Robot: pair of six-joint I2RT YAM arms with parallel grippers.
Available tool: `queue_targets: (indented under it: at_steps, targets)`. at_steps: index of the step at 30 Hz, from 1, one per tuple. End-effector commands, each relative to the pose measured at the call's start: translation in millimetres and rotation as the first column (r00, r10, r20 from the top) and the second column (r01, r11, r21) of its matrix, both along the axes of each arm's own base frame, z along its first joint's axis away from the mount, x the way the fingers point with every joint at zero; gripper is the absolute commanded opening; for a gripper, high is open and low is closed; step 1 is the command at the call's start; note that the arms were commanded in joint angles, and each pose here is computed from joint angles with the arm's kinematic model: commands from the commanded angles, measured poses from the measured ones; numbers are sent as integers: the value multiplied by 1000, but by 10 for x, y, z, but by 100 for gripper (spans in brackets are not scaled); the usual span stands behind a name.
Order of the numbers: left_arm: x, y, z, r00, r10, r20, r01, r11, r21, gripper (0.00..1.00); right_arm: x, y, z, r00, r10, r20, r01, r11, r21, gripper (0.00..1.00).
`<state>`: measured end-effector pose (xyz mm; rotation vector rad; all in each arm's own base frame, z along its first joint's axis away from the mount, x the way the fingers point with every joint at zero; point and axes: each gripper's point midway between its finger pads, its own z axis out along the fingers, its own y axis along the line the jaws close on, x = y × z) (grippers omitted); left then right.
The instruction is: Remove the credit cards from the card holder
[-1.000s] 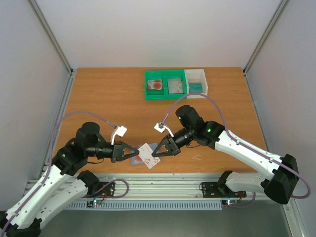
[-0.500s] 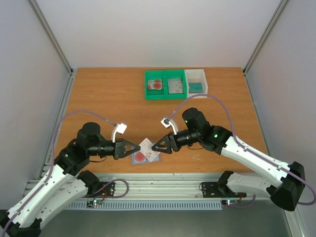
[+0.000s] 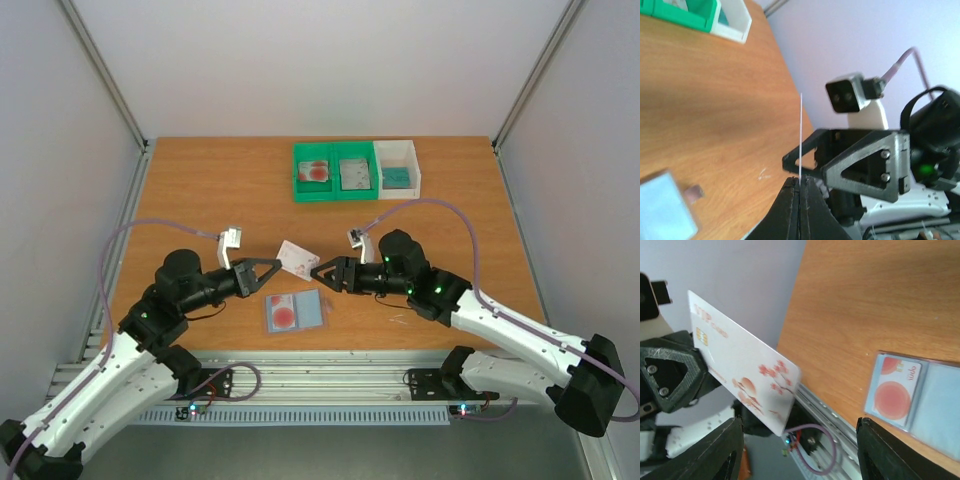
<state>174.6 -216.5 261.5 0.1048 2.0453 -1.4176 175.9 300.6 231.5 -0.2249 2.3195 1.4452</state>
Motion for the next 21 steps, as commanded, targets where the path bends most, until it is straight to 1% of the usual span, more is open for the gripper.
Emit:
queue_targets:
  at_steps: [1, 4, 8, 14, 16, 19, 21]
  targets:
    - [213, 38, 323, 990, 112, 81, -102, 987, -121, 0, 139, 91, 253, 997, -75, -35, 80, 980, 180, 61]
    - [283, 80, 357, 984, 164, 76, -148, 973, -177, 0, 192, 138, 248, 995, -86, -49, 95, 969, 228, 59]
    - [312, 109, 369, 979, 193, 59, -172, 952, -254, 0, 238, 236, 309, 996, -72, -61, 87, 949, 302, 51]
    - [337, 125, 309, 977, 209, 36, -192, 945, -266, 1, 298, 341, 387, 998, -51, -48, 66, 918, 392, 36]
    - [339, 141, 307, 976, 217, 31, -200, 939, -279, 0, 310, 330, 400, 997, -61, -48, 75, 908, 412, 30]
    - [351, 160, 271, 973, 231, 18, -217, 937, -272, 1, 328, 291, 401, 995, -87, -40, 96, 901, 423, 18]
    - [358, 164, 255, 972, 234, 11, -223, 937, -271, 0, 331, 265, 444, 995, -97, -27, 99, 891, 444, 15]
